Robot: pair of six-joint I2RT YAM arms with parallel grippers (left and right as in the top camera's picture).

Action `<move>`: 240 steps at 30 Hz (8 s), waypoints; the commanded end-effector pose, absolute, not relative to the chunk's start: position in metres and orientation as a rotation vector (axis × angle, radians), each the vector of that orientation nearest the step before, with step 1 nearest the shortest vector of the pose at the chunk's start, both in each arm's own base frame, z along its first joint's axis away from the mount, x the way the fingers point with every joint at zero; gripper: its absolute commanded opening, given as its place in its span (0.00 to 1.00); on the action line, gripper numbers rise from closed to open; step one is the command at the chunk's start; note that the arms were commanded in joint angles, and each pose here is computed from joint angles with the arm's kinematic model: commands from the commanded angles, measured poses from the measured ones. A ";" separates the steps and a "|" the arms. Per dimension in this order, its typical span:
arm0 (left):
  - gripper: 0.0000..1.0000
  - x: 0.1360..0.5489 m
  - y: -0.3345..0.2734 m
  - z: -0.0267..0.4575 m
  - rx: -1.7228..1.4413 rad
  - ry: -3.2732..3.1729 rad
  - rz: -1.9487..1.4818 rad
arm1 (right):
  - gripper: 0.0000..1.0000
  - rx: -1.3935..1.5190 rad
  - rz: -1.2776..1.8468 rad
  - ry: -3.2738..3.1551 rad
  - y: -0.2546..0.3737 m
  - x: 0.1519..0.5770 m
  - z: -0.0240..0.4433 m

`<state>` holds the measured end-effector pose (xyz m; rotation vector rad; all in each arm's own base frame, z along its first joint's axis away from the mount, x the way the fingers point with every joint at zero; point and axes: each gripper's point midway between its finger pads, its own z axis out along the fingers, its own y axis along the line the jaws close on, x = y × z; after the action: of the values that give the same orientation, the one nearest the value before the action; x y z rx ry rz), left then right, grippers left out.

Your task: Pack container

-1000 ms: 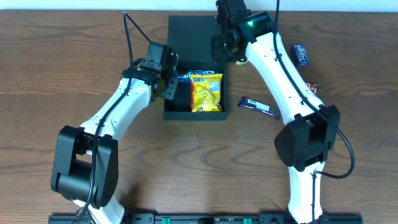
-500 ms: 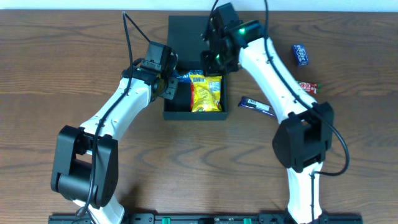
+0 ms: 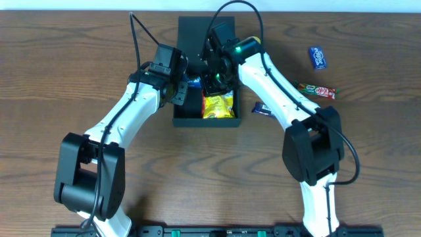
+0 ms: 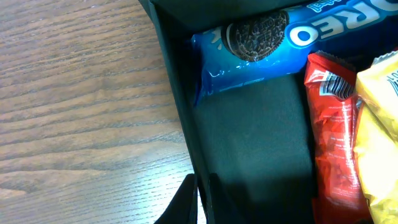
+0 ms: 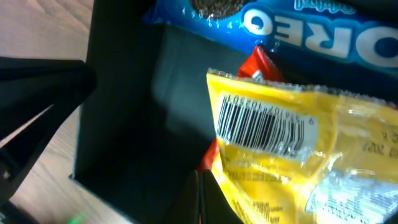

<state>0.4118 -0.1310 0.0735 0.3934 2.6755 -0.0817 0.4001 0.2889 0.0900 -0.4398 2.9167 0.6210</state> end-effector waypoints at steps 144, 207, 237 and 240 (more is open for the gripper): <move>0.06 0.440 -0.033 0.167 -0.131 2.547 -0.327 | 0.87 -0.095 0.116 2.663 0.122 0.597 0.066; 0.06 0.444 -0.033 0.169 -0.127 2.525 -0.324 | 0.20 -0.243 0.307 2.518 0.175 0.519 0.259; 0.06 0.445 -0.032 0.170 -0.075 2.523 -0.304 | 0.16 -0.307 0.405 2.850 0.322 0.377 0.133; 0.06 0.444 -0.032 0.169 -0.076 2.526 -0.303 | 0.17 -0.240 0.391 2.893 0.323 0.377 0.117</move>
<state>0.4443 -0.0319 0.1701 -0.0992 2.5222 -0.3070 0.3711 0.3250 0.1274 -0.3776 2.8610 0.4037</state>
